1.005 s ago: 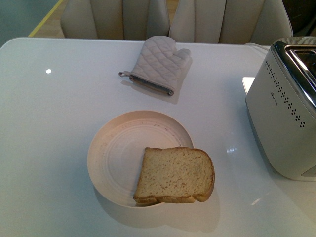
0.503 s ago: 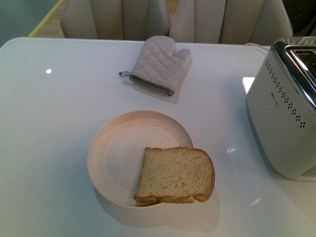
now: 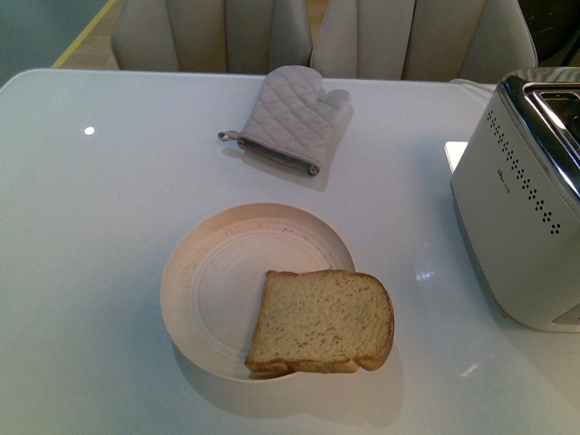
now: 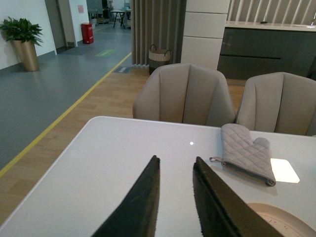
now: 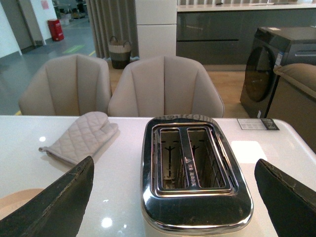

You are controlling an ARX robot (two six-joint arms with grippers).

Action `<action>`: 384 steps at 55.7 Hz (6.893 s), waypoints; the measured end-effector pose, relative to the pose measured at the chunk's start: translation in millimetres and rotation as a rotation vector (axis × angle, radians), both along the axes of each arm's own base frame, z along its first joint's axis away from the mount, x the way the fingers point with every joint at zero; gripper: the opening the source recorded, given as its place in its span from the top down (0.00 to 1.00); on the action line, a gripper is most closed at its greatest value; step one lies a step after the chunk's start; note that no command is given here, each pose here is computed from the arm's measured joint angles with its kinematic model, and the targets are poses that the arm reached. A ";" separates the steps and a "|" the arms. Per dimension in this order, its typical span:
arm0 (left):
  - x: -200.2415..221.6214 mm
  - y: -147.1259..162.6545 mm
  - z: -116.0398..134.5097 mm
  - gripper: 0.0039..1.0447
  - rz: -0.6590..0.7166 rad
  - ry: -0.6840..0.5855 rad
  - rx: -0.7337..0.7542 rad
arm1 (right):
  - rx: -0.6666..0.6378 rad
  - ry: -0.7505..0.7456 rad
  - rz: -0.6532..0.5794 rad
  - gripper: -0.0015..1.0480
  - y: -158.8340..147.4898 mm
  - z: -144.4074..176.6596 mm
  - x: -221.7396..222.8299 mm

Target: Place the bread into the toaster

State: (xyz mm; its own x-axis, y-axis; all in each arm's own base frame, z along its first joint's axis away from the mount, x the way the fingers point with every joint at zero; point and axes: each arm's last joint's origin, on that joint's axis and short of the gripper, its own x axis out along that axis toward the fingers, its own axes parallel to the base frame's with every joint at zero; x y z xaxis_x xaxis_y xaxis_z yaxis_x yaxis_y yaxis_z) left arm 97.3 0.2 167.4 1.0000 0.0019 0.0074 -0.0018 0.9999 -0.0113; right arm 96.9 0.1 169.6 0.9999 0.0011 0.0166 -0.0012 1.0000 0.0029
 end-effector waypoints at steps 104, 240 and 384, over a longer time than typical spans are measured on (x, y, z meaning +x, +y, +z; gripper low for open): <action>-0.1 0.0 0.1 0.07 0.000 -0.001 0.002 | 0.664 1.128 0.065 0.09 117.6 -97.6 162.2; -0.1 0.0 0.1 0.07 0.000 -0.001 0.002 | -0.106 0.473 0.065 0.96 36.4 181.2 212.3; -0.1 0.0 0.1 0.07 0.000 -0.002 0.002 | -0.187 0.880 -0.104 0.38 7.3 43.3 212.9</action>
